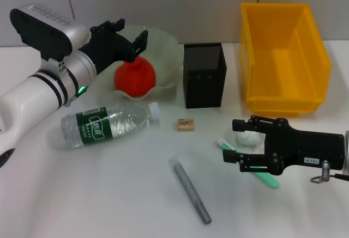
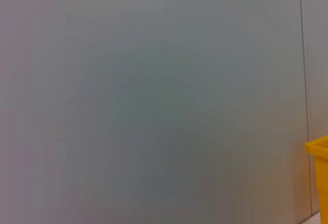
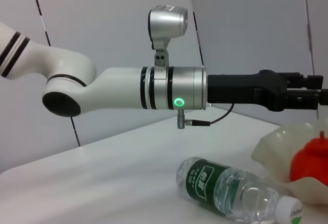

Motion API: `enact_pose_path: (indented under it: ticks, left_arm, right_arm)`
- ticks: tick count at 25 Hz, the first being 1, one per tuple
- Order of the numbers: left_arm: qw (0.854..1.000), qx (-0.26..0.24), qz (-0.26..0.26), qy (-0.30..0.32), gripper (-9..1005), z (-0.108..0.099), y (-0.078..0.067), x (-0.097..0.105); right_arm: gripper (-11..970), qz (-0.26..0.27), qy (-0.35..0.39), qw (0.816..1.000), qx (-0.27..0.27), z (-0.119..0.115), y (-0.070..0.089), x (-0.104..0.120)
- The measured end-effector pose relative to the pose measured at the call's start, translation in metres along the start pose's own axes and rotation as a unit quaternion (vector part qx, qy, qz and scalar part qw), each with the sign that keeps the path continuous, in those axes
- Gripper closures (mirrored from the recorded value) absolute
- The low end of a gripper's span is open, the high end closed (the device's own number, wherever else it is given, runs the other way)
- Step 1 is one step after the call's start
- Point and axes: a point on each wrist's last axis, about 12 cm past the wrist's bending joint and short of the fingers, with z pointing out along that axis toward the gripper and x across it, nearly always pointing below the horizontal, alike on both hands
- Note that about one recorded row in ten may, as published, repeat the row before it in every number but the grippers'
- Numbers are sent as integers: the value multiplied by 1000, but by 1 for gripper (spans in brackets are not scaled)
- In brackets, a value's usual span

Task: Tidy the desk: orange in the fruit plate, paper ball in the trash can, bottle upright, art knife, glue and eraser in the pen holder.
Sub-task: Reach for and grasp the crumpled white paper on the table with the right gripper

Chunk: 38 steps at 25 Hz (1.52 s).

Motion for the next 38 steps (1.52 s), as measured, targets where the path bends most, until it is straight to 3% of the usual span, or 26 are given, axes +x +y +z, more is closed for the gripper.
enact_pose_path:
  ticks: [5, 9, 12, 13, 16, 17, 20, 22, 23, 26, 32, 38]
  left_arm:
    - [999, 19, -34, -18, 429, -3, -2, -3]
    - [990, 110, -82, -21, 242, -17, 4, -8]
    - [988, 128, -88, -21, 215, -21, 6, -9]
    - [976, 193, -101, -23, 206, -41, 9, -12]
    - [967, 230, -108, -21, 197, -54, 10, -11]
    - [958, 265, -112, -12, 198, -70, 13, -8]
    - [945, 308, -112, -1, 198, -89, 13, -5]
    - [945, 308, -112, -1, 197, -89, 13, -5]
    - [933, 343, -111, 11, 197, -104, 11, 1]
    - [926, 359, -107, 32, 197, -118, 9, 12]
    - [931, 350, -99, 43, 198, -139, 9, 32]
    - [934, 344, -95, 24, 199, -146, 0, 41]
  right_arm:
    - [137, 0, 0, 1000, 1, 0, 0, 0]
    - [137, 3, -2, 1000, 5, -1, -1, 0]
    - [138, 8, -5, 1000, 9, -2, -2, -1]
    - [139, 9, -5, 1000, 10, -2, -2, -1]
    - [139, 12, -9, 1000, 13, -4, -4, -2]
    - [139, 15, -9, 1000, 14, -5, -4, -3]
    - [138, 19, -10, 1000, 17, -7, -6, -4]
    - [138, 20, -14, 999, 20, -9, -7, -6]
    - [138, 21, -17, 999, 22, -9, -7, -6]
    - [138, 22, -21, 999, 24, -11, -8, -7]
    - [137, 37, -18, 999, 15, -9, -12, -15]
    - [139, 83, 25, 996, -34, -6, -22, -58]
